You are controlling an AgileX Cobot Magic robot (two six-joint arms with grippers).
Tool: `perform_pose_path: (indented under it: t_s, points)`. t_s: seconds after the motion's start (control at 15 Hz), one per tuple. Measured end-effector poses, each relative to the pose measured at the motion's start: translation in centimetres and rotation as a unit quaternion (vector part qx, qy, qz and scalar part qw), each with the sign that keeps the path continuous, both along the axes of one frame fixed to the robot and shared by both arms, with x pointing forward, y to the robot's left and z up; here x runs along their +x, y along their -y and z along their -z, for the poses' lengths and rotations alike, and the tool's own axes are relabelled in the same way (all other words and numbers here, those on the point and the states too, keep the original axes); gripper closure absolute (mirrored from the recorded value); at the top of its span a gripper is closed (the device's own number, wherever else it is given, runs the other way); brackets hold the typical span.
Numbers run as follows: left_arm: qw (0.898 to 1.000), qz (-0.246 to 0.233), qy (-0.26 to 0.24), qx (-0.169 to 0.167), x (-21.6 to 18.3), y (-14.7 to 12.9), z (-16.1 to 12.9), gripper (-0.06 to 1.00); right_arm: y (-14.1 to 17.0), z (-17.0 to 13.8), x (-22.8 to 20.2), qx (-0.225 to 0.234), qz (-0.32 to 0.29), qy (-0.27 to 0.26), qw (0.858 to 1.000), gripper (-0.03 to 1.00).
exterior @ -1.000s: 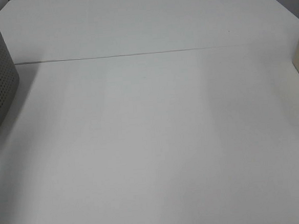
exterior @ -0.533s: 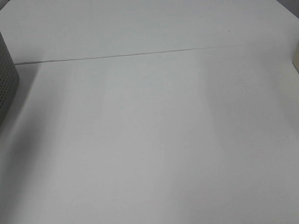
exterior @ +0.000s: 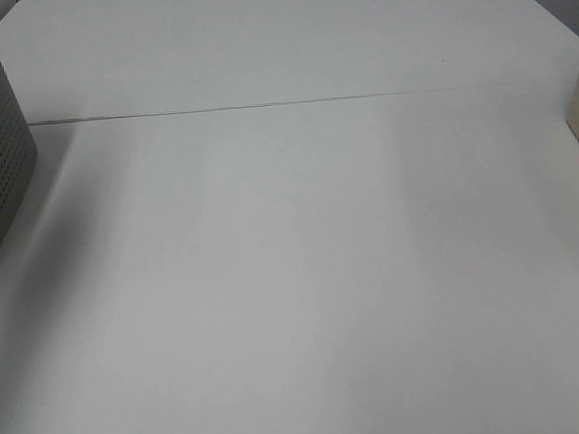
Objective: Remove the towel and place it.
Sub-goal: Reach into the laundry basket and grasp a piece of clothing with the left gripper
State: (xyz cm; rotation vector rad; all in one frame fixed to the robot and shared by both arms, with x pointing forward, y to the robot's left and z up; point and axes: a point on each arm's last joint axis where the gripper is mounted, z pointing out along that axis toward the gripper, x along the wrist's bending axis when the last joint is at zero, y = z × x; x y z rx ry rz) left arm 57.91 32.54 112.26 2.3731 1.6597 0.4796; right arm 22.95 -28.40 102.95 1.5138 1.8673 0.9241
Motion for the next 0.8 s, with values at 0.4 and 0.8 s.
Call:
perform_pose_path:
  t_s: [0.4,0.8]
  points:
    - [0.994,-0.04,-0.003,-0.104,0.5,-7.1,2.2,0.03,0.0,0.0,0.0,0.0,0.0,0.0,1.0,0.02]
    - [0.987,-0.074,-0.011,-0.142,2.7,-12.1,5.4,0.05,0.0,0.0,0.0,0.0,0.0,0.0,1.0,0.02]
